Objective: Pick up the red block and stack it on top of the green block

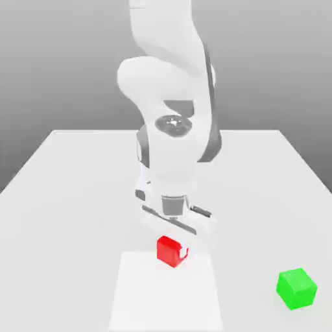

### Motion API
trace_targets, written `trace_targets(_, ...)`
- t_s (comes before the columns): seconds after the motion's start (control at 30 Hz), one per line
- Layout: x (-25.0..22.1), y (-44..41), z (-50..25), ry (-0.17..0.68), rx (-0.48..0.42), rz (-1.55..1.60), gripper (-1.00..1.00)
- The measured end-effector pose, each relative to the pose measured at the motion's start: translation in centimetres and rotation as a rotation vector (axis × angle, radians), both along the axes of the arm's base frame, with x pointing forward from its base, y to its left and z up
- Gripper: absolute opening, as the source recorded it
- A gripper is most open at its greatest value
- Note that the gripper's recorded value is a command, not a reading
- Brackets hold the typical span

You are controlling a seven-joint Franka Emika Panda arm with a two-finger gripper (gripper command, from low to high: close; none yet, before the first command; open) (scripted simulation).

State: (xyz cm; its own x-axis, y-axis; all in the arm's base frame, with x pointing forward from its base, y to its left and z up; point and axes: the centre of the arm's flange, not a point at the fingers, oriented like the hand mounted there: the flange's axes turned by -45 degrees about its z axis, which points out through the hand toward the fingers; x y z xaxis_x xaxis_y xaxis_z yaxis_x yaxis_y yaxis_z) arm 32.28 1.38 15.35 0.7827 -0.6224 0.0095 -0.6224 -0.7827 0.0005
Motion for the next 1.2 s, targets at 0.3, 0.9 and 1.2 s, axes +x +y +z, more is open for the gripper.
trace_targets(0.3,0.4,0.1,3.5,-0.001,-0.007,0.001,-1.00)
trace_targets(0.9,7.3,17.2,8.4,0.011,0.036,0.971,-1.00)
trace_targets(1.2,9.5,24.0,3.6,0.010,0.001,1.358,1.00)
